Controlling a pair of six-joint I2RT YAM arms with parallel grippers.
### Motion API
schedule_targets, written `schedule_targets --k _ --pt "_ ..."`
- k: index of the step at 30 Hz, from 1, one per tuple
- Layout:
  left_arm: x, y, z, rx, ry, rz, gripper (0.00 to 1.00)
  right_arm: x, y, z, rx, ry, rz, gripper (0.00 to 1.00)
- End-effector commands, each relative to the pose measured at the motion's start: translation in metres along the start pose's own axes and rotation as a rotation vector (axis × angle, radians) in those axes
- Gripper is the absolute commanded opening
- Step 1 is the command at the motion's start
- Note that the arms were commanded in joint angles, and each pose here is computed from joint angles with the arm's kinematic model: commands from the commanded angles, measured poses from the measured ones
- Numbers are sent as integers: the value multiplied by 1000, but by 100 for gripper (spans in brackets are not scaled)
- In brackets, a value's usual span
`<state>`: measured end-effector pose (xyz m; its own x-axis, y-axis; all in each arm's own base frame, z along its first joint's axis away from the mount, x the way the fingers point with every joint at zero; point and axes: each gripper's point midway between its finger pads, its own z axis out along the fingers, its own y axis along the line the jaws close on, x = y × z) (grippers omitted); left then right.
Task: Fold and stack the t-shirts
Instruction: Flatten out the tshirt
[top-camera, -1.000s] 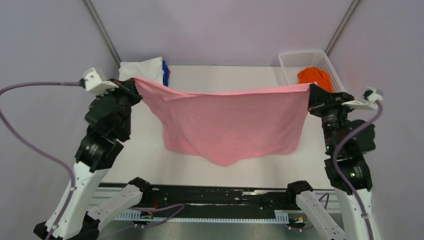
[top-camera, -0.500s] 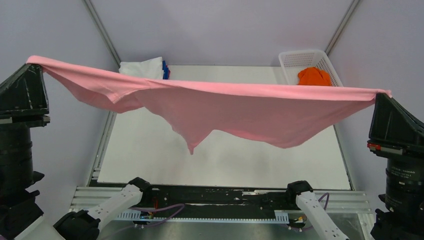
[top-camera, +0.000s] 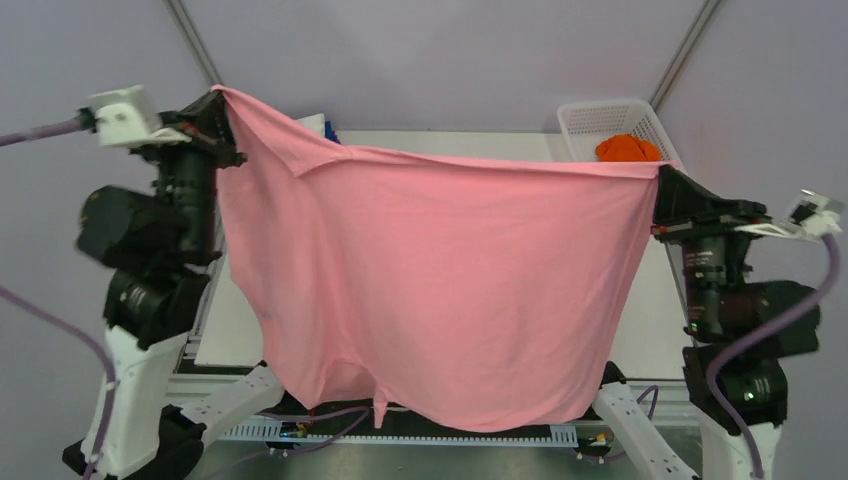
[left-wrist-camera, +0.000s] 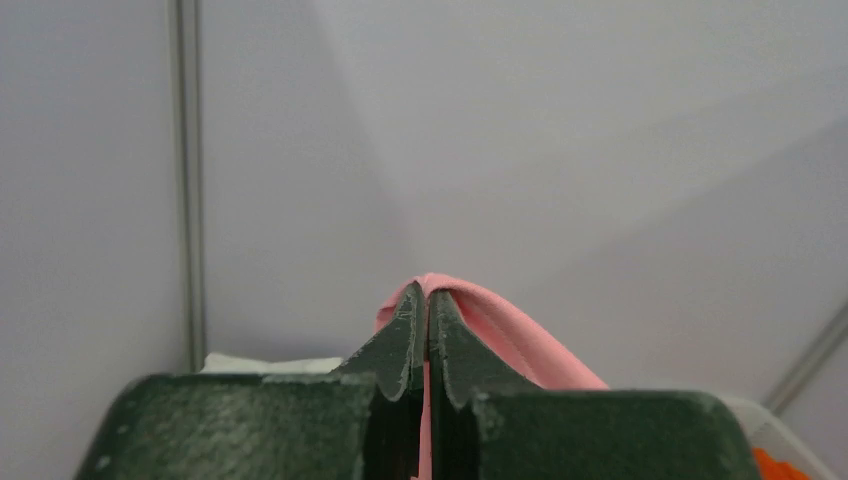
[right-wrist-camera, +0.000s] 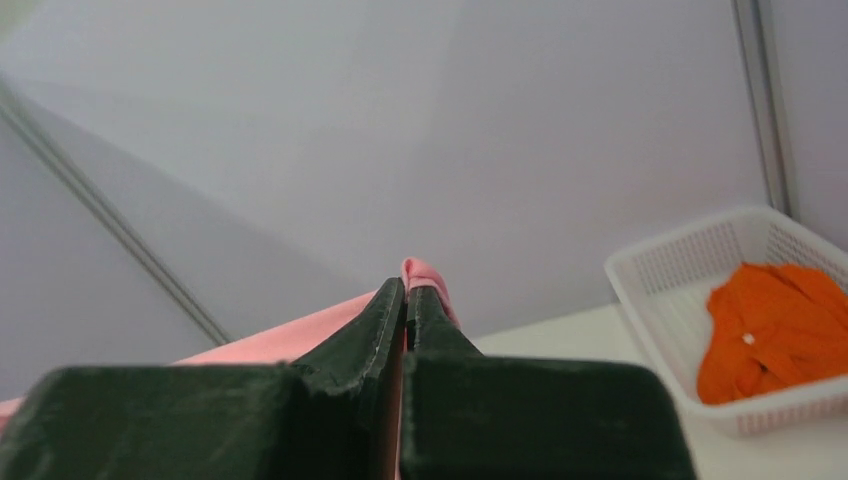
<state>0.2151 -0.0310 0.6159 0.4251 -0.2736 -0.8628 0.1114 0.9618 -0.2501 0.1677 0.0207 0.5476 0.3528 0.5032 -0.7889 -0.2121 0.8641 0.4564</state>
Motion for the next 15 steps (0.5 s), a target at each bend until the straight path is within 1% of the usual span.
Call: schedule_targets --k 1,2,3,4,5,6,7,8,9,10,11,12,13,14,15 --pt "106 35 58 -317 122 257 0 81 -70 33 276 107 -15 0" --pt "121 37 67 -338 131 281 0 104 -85 40 328 139 -27 0" --pt "170 37 82 -351 209 344 0 129 -102 45 382 175 -42 0" --pt "192 42 92 -368 233 364 0 153 -119 49 439 211 -55 0" --pt "245 41 106 -349 317 402 0 178 -136 53 499 247 -64 0" --pt "272 49 113 -360 357 419 0 202 -152 54 554 281 -79 0" --pt "330 51 123 -338 450 446 1 225 -168 57 599 316 -96 0" --pt "357 59 127 -339 496 463 4 246 -183 61 629 346 -113 0" --pt "409 62 134 -317 577 495 6 268 -198 65 655 385 -126 0" --pt "465 73 131 -316 670 546 8 298 -215 70 681 448 -135 1" --pt "473 72 143 -312 670 561 9 315 -225 78 680 484 -132 2" --pt "520 80 136 -305 752 608 11 335 -236 85 686 527 -130 4" --pt "520 74 152 -305 736 606 14 350 -244 93 692 562 -131 7" --pt "557 82 142 -297 817 648 25 362 -252 100 704 591 -145 10" --pt "551 73 160 -289 787 626 39 373 -257 107 710 619 -154 18"
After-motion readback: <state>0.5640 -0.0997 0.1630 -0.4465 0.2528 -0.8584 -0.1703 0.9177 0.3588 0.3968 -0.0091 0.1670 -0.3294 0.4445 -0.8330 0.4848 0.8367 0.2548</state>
